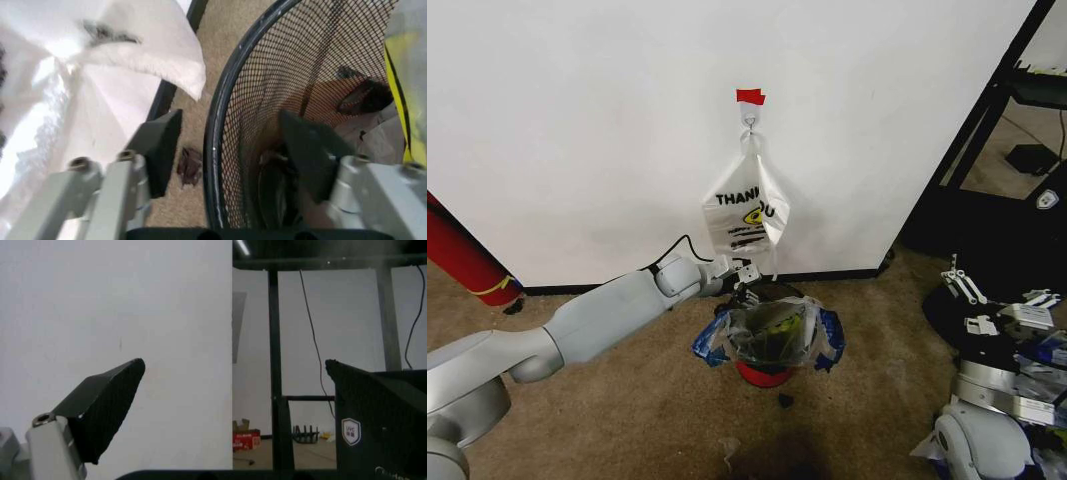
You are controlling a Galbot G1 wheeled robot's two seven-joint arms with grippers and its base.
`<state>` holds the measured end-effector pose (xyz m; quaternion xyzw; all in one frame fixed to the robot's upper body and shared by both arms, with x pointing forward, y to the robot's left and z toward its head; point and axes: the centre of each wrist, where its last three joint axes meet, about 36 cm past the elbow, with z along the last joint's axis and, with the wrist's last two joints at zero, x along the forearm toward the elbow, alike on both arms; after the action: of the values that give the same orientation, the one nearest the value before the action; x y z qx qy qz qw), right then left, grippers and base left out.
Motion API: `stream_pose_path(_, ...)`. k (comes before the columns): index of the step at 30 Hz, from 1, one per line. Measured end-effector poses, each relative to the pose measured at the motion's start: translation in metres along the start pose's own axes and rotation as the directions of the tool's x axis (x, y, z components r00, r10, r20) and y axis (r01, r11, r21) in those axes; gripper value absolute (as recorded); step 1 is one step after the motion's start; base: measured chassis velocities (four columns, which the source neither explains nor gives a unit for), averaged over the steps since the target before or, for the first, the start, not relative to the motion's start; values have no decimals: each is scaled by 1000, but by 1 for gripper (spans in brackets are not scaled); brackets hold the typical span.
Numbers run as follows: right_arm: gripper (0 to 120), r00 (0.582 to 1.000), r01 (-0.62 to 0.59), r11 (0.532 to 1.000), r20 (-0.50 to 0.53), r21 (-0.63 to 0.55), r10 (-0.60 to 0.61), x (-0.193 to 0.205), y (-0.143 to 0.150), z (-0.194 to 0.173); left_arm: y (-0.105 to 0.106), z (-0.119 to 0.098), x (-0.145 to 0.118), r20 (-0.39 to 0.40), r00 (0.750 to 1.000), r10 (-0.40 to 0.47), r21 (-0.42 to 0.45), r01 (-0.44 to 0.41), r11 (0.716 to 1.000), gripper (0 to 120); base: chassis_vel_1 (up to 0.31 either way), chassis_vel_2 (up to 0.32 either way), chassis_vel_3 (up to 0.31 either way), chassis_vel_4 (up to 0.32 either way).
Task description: Pick up the garbage bag from the wall and place it over the trash bin.
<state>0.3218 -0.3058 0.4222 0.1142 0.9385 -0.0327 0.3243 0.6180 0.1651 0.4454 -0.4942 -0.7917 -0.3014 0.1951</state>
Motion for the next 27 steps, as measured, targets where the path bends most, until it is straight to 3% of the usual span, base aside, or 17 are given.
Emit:
stream_pose_path(7,100,1000,9,1000,-6,-15,-9,5,4,2,-9,-12,3,-75,997,-4,83,10,997,26,0,0,0,0)
stream_pose_path(13,100,1000,16,1000,-5,-17,-16,8,4,2,-16,-13,7,-90,996,-10,131,22,991,7,0,0,0,0)
stream_pose_path(18,100,1000,20,1000,-4,-19,-20,10,4,2,-25,-18,17,-122,992,-45,223,71,972,4,0,0,0,0)
stream_pose_path(22,100,999,32,999,-7,-26,-32,12,6,2,-35,-21,43,-168,981,-98,407,160,899,3,0,0,0,0)
stream_pose_path(23,100,999,32,999,-7,-26,-32,12,6,2,-35,-21,43,-168,981,-98,407,160,899,3,0,0,0,0)
stream_pose_path(24,100,999,34,999,-7,-28,-35,12,7,3,-39,-20,50,-172,980,-105,447,172,878,3,0,0,0,0)
stream_pose_path(27,100,999,45,998,-9,-37,-46,12,10,4,-64,-8,74,-184,974,-130,624,218,750,3,0,0,0,0)
